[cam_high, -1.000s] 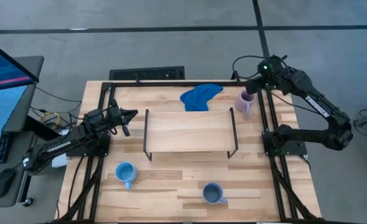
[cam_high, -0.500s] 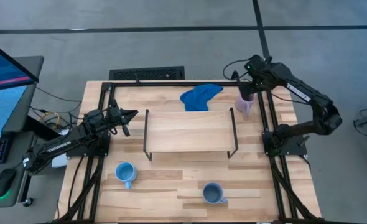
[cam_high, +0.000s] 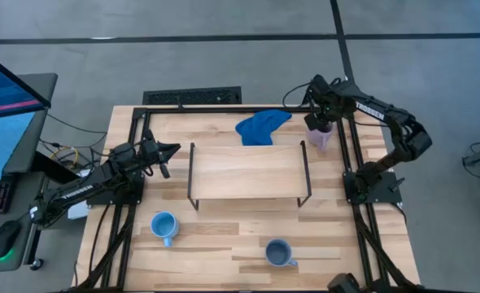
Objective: Stack small to large cups/mugs on shelf
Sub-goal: Put the violet mug on the shelf
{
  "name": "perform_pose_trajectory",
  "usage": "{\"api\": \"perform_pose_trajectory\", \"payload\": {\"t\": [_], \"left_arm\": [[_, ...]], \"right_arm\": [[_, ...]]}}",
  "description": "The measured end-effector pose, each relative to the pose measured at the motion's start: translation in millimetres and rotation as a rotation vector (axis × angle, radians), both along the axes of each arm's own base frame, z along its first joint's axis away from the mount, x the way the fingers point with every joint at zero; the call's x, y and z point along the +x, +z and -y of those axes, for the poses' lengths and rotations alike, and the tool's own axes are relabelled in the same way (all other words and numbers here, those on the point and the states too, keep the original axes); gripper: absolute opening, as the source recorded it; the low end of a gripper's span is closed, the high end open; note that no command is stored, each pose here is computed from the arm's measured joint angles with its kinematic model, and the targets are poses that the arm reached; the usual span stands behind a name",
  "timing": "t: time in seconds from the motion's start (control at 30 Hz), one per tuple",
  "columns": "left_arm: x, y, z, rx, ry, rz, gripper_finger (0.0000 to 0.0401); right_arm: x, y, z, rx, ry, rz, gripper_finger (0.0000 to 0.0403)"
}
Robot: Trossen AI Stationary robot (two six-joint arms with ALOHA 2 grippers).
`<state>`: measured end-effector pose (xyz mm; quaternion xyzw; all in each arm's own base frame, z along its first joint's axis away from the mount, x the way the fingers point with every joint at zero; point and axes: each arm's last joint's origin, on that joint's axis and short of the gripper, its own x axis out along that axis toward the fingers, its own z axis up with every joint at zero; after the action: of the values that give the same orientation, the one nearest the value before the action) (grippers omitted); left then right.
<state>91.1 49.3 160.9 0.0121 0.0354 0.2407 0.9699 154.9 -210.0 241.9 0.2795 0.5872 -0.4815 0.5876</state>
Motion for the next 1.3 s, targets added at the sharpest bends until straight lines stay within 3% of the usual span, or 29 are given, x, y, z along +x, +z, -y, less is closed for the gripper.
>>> {"api": "perform_pose_trajectory", "payload": {"t": [0.43, 1.3], "left_arm": [[0, 0, 0, 0.0, 0.0, 0.0, 0.0027], [0, 0, 0, 0.0, 0.0, 0.0, 0.0027]], "right_arm": [[0, -4, 7, 0.013, 0.136, -0.03, 0.0127], [-13, -5, 14, 0.059, 0.109, 0.01, 0.0127]]}}
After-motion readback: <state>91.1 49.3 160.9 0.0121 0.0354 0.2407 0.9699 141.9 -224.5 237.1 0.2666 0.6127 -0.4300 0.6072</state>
